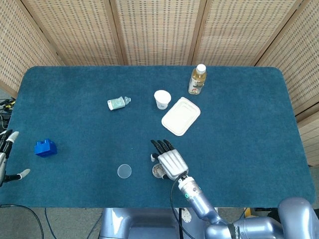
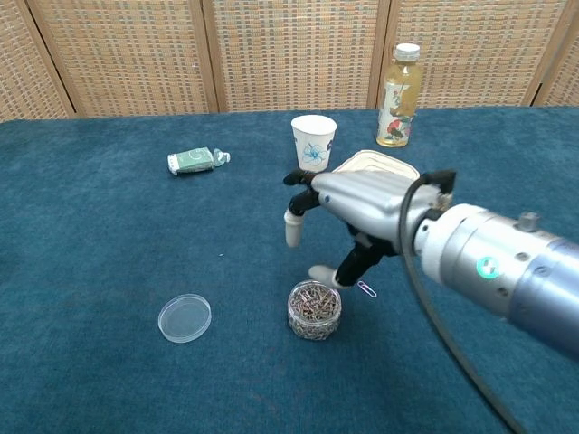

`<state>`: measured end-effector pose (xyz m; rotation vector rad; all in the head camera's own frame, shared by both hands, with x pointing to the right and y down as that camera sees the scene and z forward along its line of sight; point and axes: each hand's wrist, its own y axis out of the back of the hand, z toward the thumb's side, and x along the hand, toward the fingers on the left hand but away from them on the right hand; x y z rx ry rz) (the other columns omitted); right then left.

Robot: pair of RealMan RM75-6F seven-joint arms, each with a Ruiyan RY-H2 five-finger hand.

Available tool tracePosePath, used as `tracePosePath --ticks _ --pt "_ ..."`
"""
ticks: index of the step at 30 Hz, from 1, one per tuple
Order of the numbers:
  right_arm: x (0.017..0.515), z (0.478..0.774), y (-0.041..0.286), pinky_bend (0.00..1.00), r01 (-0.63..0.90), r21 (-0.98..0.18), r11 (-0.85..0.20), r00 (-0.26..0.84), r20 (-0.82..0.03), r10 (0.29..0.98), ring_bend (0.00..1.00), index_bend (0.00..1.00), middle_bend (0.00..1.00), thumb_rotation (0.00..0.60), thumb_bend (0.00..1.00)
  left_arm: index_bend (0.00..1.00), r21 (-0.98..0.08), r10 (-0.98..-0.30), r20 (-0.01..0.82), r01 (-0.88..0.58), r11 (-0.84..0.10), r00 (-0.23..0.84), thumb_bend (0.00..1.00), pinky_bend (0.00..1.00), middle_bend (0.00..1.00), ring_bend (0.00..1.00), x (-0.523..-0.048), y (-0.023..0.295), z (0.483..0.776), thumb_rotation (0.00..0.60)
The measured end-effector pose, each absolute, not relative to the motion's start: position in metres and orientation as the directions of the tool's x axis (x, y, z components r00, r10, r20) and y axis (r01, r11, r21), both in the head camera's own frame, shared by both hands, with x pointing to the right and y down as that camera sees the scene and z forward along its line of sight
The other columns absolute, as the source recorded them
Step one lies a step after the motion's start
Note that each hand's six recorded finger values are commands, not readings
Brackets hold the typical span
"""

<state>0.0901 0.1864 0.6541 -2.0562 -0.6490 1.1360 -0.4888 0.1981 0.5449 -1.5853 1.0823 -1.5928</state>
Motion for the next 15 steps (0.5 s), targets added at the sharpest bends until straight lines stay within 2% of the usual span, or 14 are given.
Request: tracePosePath --ticks 2,6,8,12,15 --pt "0.102 0.646 0.182 0.0 0.095 -0.786 -0.611 0.486 -0.499 0.717 0.0 0.37 0.01 0.6 0.32 0.0 -0.882 -0.882 0.466 -0.112 -0.457 -0.07 0.0 0.0 0.0 0.0 -0.489 0.198 0.544 0.6" --pt "0.14 0.632 0.171 0.0 0.089 -0.835 -0.542 0.46 -0.448 0.766 0.0 0.24 0.01 0.6 0.08 0.0 -0.887 -0.887 0.456 -0.118 -0.447 -0.066 0.0 0.0 0.0 0.0 -0.488 0.2 0.541 0.6" --pt "0.165 0.625 0.167 0.0 0.1 -0.857 -0.505 0.446 -0.415 0.793 0.0 0.16 0.0 0.6 0.0 0.0 -0.891 -0.892 0.447 -0.121 -0.438 -0.063 0.0 0.0 0.0 0.0 -0.488 0.201 0.538 0.6" --pt "0.224 0.614 0.162 0.0 0.131 -0.895 -0.427 0.403 -0.346 0.847 0.0 0.02 0.0 0.6 0.0 0.0 -0.898 -0.901 0.43 -0.133 -0.42 -0.059 0.0 0.0 0.0 0.0 -0.485 0.206 0.533 0.6" --pt "0.276 0.612 0.163 0.0 0.123 -0.917 -0.38 0.358 -0.316 0.879 0.0 0.0 0.0 0.6 0.0 0.0 -0.901 -0.905 0.421 -0.14 -0.41 -0.056 0.0 0.0 0.0 0.0 -0.482 0.209 0.529 0.6"
